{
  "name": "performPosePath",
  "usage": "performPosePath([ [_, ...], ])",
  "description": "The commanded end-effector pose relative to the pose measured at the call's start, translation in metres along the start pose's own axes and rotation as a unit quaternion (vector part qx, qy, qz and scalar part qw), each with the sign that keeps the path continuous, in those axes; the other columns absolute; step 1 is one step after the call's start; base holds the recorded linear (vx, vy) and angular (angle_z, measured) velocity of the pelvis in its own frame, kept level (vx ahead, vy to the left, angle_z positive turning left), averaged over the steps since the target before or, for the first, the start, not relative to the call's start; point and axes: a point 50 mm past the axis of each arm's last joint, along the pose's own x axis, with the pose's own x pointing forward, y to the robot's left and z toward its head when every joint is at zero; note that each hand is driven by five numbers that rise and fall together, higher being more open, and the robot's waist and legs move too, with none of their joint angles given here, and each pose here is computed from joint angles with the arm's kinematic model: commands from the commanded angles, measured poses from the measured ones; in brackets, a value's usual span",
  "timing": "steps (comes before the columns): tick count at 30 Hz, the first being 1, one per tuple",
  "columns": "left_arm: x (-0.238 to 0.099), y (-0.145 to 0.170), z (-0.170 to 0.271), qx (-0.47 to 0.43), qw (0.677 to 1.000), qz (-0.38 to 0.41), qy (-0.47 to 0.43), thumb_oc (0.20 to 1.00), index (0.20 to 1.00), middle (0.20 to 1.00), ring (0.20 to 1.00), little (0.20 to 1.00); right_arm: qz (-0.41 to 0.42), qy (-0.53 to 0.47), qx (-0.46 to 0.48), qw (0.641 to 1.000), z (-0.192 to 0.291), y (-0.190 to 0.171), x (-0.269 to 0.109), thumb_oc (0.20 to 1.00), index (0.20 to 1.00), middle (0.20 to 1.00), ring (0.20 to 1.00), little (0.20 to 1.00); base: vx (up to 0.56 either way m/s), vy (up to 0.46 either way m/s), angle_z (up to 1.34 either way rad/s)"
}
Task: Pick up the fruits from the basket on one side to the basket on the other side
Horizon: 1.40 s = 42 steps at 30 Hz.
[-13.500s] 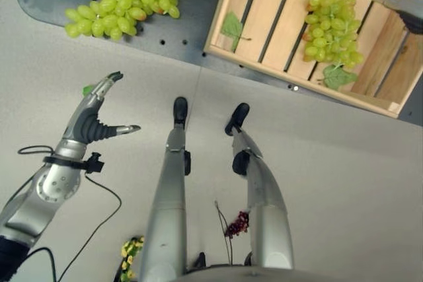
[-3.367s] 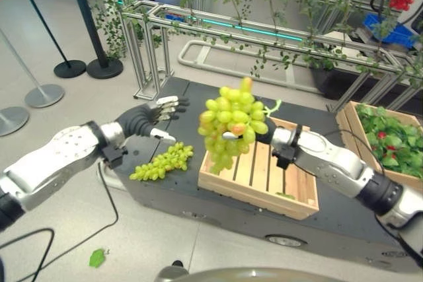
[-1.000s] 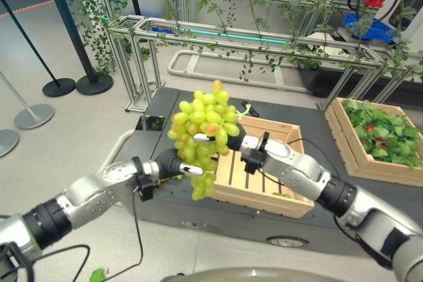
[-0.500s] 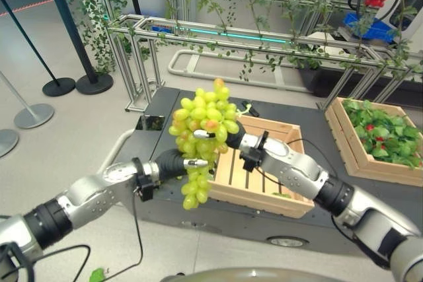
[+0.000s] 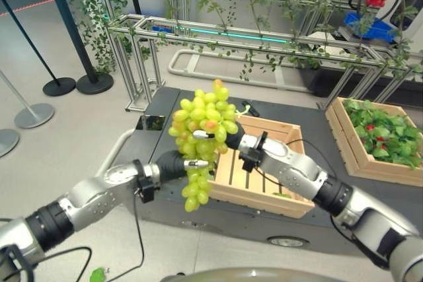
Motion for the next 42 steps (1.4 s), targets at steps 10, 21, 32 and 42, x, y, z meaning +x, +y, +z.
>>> performPosePath([
  [10, -0.023, 0.014, 0.015, 0.032, 0.998, 0.026, -0.052, 0.2, 0.2, 0.2, 0.2, 0.2, 0.002, -0.073, -0.032, 0.997, 0.039, -0.01, -0.019, 1.0, 1.0, 1.0, 1.0, 1.0, 0.0, 0.0, 0.0],
  [21, -0.073, 0.034, 0.006, 0.023, 0.984, 0.119, -0.128, 0.2, 0.2, 0.2, 0.2, 0.2, -0.224, -0.098, -0.11, 0.963, 0.051, -0.076, -0.128, 1.0, 1.0, 1.0, 1.0, 1.0, 0.0, -0.002, 0.0],
  [32, -0.113, 0.046, -0.012, -0.005, 0.948, 0.238, -0.21, 0.2, 0.2, 0.2, 0.2, 0.2, -0.373, -0.136, -0.116, 0.91, 0.042, -0.087, -0.2, 1.0, 1.0, 1.0, 1.0, 1.0, 0.01, -0.002, 0.02],
  [42, -0.14, 0.044, -0.027, 0.031, 0.896, 0.355, -0.264, 0.2, 0.2, 0.2, 0.2, 0.2, -0.407, -0.14, -0.14, 0.892, 0.042, -0.081, -0.218, 1.0, 1.0, 1.0, 1.0, 1.0, 0.01, -0.031, 0.03],
])
